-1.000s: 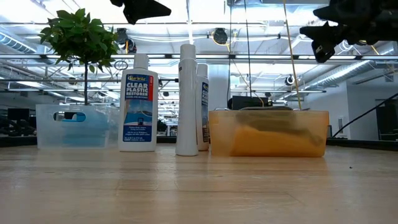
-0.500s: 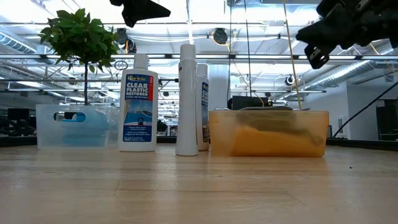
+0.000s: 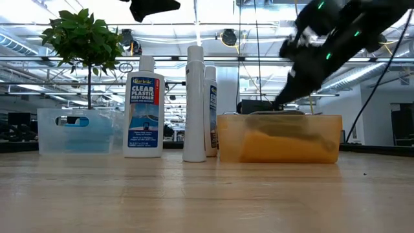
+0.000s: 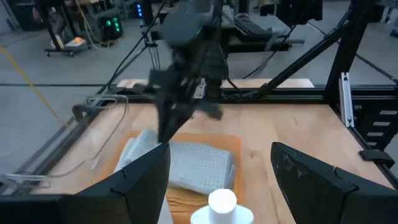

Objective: Pick & Place Kitchen Items
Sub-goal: Put the gray microfiber cloth into the orange bin, then put the white plastic restorer bottle into the transparent bin

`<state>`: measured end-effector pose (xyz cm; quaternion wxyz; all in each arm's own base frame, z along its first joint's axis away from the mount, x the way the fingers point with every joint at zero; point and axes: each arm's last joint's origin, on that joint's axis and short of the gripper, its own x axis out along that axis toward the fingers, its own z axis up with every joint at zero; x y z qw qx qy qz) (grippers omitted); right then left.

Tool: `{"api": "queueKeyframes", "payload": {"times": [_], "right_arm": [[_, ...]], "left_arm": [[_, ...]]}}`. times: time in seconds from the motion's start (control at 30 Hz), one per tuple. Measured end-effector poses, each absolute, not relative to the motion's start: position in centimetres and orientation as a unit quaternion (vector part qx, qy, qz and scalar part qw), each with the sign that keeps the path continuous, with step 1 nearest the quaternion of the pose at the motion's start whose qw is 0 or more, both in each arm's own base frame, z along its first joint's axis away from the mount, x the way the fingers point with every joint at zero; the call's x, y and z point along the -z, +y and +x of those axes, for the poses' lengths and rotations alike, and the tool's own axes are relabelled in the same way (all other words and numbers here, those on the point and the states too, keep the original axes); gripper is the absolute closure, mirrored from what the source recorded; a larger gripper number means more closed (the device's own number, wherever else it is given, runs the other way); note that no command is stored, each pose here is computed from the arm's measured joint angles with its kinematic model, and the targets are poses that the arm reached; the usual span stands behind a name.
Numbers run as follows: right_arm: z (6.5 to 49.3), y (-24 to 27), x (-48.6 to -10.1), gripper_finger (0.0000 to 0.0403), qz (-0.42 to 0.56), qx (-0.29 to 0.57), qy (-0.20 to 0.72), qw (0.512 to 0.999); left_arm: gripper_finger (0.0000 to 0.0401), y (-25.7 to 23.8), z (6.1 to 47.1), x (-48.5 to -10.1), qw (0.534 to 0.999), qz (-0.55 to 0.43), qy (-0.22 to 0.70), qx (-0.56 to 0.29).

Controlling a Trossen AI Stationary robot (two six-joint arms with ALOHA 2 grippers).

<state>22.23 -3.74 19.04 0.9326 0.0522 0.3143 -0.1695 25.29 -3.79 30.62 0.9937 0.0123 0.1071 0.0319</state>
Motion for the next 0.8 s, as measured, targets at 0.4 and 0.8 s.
{"api": "queueKeyframes", "payload": {"times": [0.4, 0.8], "right_arm": [[23.0, -6.4, -15.9, 0.0403, 0.075, 0.196, 0.371, 0.905], [20.7, -2.8, -22.7, 0.0403, 0.034, 0.127, 0.219, 0.967]], "left_arm": [[0.0118, -3.8, 25.4, -31.5, 0.998, -0.005, 0.063, -0.032], [0.0118, -3.7, 25.3, -31.0, 0.995, -0.012, 0.087, -0.039]]}}
